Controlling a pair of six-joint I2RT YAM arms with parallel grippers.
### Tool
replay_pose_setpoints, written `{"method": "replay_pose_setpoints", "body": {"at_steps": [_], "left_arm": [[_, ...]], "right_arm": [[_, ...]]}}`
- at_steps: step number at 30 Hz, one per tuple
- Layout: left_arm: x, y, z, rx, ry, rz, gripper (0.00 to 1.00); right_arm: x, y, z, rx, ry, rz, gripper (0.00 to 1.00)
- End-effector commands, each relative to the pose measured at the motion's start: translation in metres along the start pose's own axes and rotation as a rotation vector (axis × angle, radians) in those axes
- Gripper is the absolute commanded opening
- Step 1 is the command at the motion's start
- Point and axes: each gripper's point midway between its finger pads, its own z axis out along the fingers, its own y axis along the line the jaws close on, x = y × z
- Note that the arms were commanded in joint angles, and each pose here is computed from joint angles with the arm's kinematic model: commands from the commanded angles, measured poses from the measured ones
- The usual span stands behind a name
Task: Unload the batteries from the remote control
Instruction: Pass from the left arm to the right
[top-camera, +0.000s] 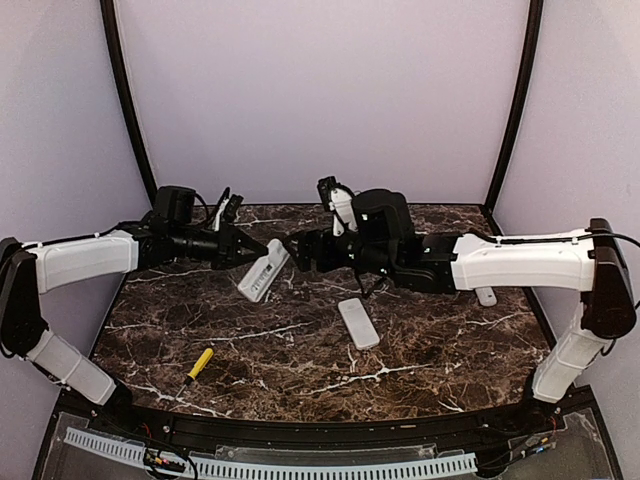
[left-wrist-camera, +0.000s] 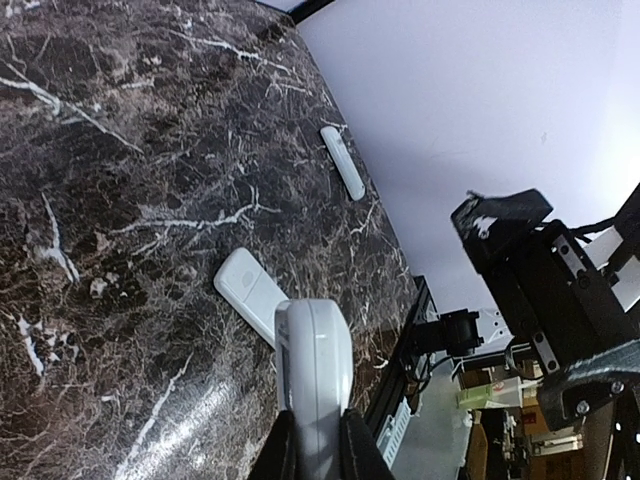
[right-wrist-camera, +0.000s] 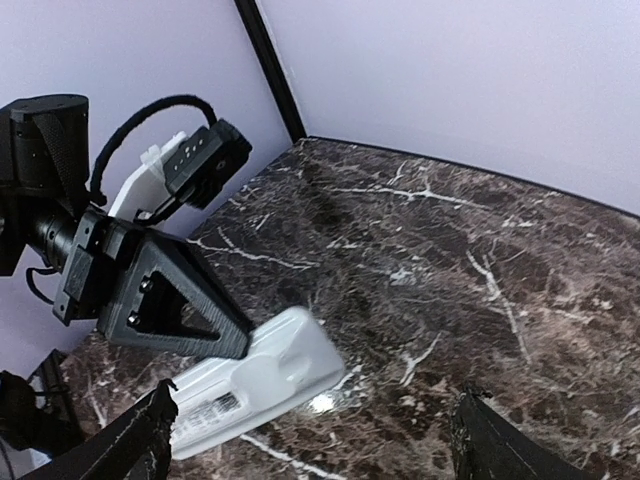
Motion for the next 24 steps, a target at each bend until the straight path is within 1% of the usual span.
{"method": "replay_pose_setpoints", "body": {"at_steps": [1,4,6,7,8,9,10,11,12,13,18,19,24], "left_arm": [[-0.025,-0.009,-0.019,-0.085,-0.181,0.066,0.00],[-0.032,-0.012,-0.031,-0.144,-0.285,0.068,0.00],[-0.038,-0.008,-0.040,-0.199,-0.388,0.037,0.00],[-0.034,-0.008,-0.038,-0.201,-0.404,0.035,0.00],[-0.037,-0.007,-0.044,-0.224,-0.457,0.022,0.00],[-0.035,-0.011,-0.042,-0.222,-0.469,0.027,0.00],[-0.038,-0.012,-0.048,-0.247,-0.520,0.026,0.00],[-0.035,-0.020,-0.047,-0.240,-0.529,0.038,0.00],[-0.037,-0.018,-0.050,-0.266,-0.563,0.037,0.00],[-0.034,-0.025,-0.048,-0.259,-0.570,0.046,0.00],[-0.034,-0.027,-0.053,-0.296,-0.633,0.042,0.00],[-0.034,-0.027,-0.054,-0.296,-0.638,0.040,0.00],[-0.032,-0.026,-0.055,-0.295,-0.652,0.025,0.00]], "right_arm": [[0.012,0.030,0.007,-0.134,0.101,0.178,0.93],[0.017,0.042,0.013,-0.190,0.136,0.217,0.94],[0.022,0.052,0.016,-0.240,0.165,0.221,0.94],[0.022,0.057,0.017,-0.268,0.172,0.212,0.94],[0.023,0.065,0.017,-0.310,0.182,0.196,0.94],[0.027,0.070,0.019,-0.333,0.196,0.180,0.94],[0.028,0.073,0.020,-0.342,0.205,0.172,0.94],[0.028,0.075,0.021,-0.349,0.211,0.170,0.94],[0.030,0.076,0.023,-0.353,0.222,0.169,0.95],[0.031,0.078,0.024,-0.356,0.228,0.165,0.95],[0.041,0.078,0.041,-0.328,0.273,0.145,0.95],[0.048,0.075,0.043,-0.314,0.300,0.143,0.95],[0.055,0.077,0.055,-0.307,0.330,0.138,0.93]]}}
